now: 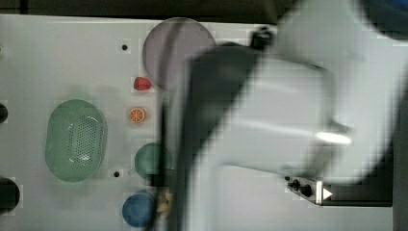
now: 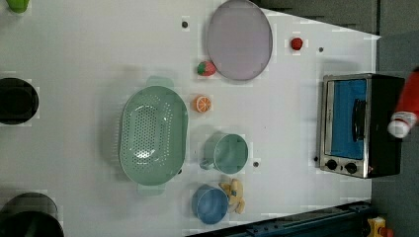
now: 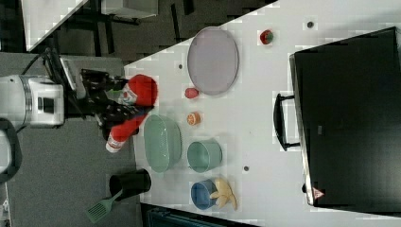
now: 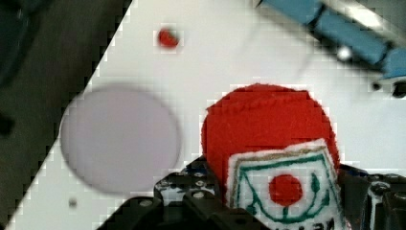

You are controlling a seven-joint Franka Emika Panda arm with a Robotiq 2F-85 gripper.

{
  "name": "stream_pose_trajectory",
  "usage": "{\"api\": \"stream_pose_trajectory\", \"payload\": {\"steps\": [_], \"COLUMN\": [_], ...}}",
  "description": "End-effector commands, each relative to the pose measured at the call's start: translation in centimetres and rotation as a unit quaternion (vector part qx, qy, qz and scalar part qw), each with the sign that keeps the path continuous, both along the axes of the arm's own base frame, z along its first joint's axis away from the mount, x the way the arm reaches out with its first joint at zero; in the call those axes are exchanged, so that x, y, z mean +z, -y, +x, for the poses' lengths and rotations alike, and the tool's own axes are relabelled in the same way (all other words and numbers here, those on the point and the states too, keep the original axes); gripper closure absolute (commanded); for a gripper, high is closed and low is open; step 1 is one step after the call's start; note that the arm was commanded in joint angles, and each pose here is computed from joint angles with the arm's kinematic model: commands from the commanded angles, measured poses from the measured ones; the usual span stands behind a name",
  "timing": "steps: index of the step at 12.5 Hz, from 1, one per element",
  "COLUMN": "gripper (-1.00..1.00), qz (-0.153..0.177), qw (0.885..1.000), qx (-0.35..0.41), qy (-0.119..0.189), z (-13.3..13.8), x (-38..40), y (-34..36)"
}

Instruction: Pick Ketchup from oven and place it on table.

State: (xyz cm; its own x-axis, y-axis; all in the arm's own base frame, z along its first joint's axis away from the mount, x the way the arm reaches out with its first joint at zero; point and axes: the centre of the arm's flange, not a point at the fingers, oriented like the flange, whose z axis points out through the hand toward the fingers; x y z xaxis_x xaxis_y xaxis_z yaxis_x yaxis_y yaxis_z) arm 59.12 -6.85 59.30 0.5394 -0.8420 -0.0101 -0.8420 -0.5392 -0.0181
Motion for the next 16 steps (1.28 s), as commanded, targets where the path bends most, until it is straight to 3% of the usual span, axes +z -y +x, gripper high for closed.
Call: {"api": "stream_pose_trajectory", "payload": {"steps": [1,3,5,13,14,16], "gripper": [-0.27,-0.27,-0.27,-0.27,-0.33,-0.74], "qz": [0.000,-0.001,-0.011,-0.022,-0.025,-0.029], "qw": [0.996,0.992,0.991,0.994,0.995,0.994], "qx": [0.059,0.073,0.073,0.059,0.055,0.054], "qy": [-0.074,-0.102,-0.109,-0.084,-0.080,-0.090], "z": [-0.3,-1.1,-1.7,-6.4,-6.6,-7.1], "x": [-6.5,-10.6,-14.9,-33.3,-34.9,-38.0], "y": [-5.9,-7.4,-7.2,-5.5,-5.5,-5.4]}}
